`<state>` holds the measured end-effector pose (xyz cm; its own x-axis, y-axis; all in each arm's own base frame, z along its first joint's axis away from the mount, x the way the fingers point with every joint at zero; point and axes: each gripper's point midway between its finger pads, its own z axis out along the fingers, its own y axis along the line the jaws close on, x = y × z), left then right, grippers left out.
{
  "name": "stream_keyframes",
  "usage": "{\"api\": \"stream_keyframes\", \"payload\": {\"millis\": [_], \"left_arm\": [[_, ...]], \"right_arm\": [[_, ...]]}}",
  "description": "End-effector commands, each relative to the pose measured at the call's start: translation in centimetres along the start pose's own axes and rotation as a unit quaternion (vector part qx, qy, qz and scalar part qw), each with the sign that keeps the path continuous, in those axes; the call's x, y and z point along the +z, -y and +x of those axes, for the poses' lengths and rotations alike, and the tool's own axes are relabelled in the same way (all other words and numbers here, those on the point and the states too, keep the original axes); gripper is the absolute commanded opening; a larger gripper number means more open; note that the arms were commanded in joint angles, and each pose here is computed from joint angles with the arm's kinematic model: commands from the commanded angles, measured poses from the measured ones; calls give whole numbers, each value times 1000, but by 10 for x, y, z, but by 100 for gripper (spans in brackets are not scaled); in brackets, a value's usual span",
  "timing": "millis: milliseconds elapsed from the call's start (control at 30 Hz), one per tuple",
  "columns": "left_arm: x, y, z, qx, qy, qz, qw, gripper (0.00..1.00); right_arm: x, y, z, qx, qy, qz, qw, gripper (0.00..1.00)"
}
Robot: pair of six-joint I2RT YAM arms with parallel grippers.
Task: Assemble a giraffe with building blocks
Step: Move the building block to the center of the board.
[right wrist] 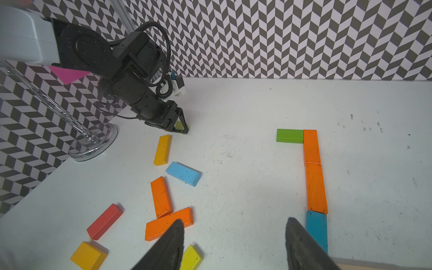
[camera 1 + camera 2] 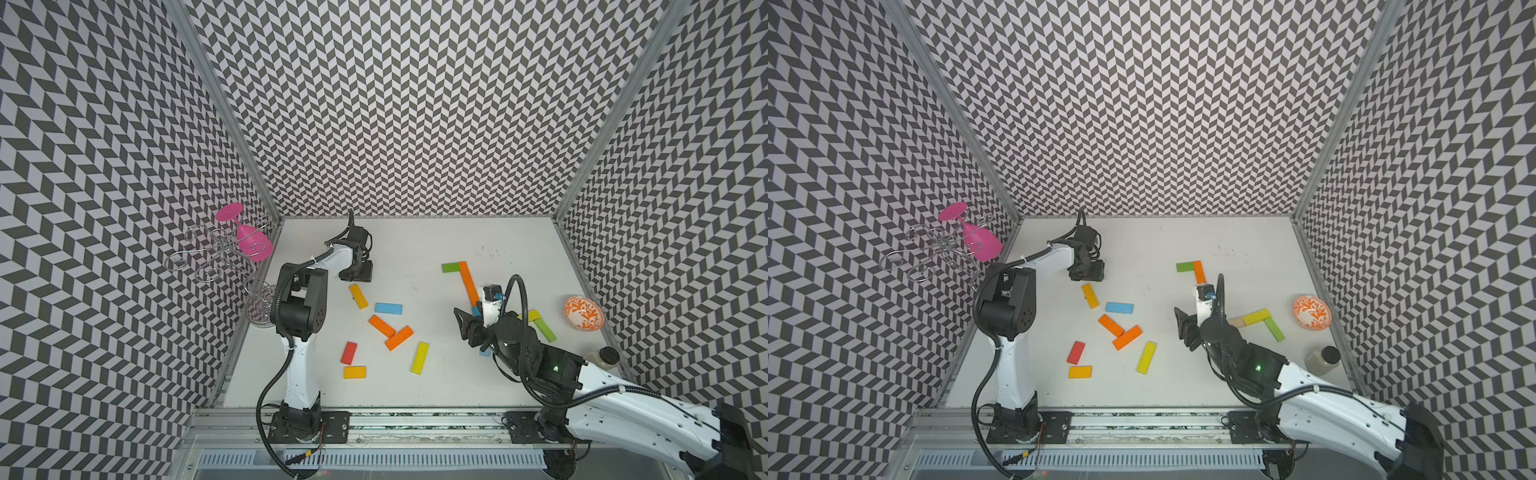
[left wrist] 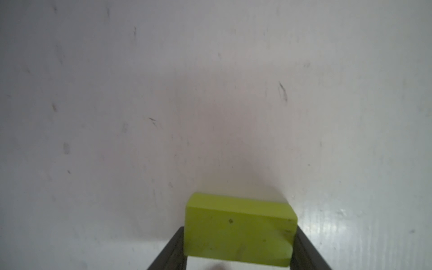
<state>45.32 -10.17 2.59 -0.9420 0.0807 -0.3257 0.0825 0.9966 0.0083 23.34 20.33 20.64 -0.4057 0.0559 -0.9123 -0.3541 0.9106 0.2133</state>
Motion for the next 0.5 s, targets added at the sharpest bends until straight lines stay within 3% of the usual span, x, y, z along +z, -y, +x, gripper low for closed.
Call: {"api": "stream_keyframes", "payload": {"millis": [0,133,267,367,467], "left_arm": [[17,3,37,-17,-57,3,998,61],[12,4,26,-29,-45,1,999,82],[-16,4,4,-32,-3,-4,999,99],[-48,6,-6,-29,29,-15,999,100],[-66,11,8,-16,33,-28,999,100]], "right_arm": [[0,-7,-14,18,17,-14,1000,67],[-2,-6,-14,24,15,-11,1000,67],[-4,-4,-12,31,13,-10,999,68],[-4,-4,-12,33,11,-9,999,68],[-4,-5,-13,35,10,-12,999,68]]}}
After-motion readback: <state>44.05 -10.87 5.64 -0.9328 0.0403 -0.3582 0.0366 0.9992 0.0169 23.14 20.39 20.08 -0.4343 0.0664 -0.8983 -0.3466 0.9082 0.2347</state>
